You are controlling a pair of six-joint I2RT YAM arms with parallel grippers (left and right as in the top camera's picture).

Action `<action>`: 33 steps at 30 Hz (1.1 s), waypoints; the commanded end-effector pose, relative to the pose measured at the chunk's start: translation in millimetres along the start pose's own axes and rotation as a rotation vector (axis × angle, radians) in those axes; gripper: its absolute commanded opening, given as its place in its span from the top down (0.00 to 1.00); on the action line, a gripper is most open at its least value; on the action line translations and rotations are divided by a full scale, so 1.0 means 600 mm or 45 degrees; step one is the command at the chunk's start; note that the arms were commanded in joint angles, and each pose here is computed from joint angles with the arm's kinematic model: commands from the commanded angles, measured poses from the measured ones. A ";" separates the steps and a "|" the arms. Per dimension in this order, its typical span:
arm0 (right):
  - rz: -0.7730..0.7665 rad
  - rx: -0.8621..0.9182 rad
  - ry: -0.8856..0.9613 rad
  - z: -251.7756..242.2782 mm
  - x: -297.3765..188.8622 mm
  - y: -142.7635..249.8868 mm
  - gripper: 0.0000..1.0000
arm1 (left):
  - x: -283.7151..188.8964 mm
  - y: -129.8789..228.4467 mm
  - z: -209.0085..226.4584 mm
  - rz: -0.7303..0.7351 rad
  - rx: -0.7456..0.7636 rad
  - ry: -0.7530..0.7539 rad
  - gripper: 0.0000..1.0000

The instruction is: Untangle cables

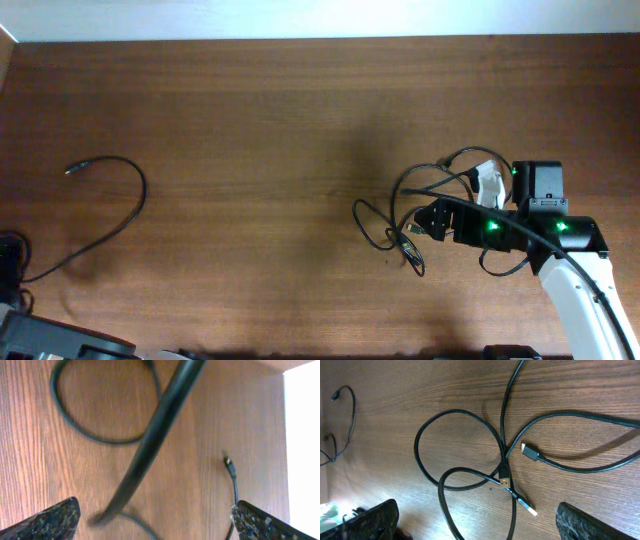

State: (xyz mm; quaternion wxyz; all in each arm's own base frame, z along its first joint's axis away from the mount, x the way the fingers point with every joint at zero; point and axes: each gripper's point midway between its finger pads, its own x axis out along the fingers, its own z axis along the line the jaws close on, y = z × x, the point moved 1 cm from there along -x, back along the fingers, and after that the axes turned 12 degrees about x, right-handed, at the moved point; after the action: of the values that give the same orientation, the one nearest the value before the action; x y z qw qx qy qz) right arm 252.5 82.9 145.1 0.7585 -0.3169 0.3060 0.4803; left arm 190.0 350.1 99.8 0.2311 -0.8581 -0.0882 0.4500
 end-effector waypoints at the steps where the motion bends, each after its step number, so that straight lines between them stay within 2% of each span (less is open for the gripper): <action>1: -0.008 -0.037 0.006 0.002 -0.001 -0.003 0.01 | -0.037 -0.013 -0.026 -0.042 0.005 0.037 0.01; 7: -0.008 -0.038 0.006 0.002 -0.001 -0.003 0.01 | -0.129 -0.054 -0.070 -0.256 0.160 0.027 0.01; 11: -0.013 -0.041 0.004 0.003 -0.001 -0.005 0.01 | -0.187 -0.047 -0.097 -0.313 0.300 0.023 0.01; 16: -0.011 -0.064 0.005 0.003 -0.001 -0.004 0.01 | -0.233 -0.040 -0.125 -0.376 0.347 0.065 0.01; 21: -0.012 -0.074 0.004 0.003 -0.001 -0.004 0.01 | -0.262 0.011 -0.196 -0.308 0.546 0.318 0.01; 31: -0.007 -0.071 0.006 0.002 -0.001 -0.003 0.01 | -0.243 0.144 -0.284 -0.062 1.090 0.515 0.01; 33: 0.003 -0.063 0.010 0.001 -0.001 0.000 0.01 | -0.243 0.163 -0.297 -0.027 1.128 0.554 0.01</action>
State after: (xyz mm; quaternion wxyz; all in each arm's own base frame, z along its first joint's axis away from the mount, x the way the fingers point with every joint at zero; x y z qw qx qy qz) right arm 252.8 83.0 145.3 0.7535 -0.3297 0.2972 0.4850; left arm 234.9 174.7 240.3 0.5399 -0.7831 0.1144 0.2866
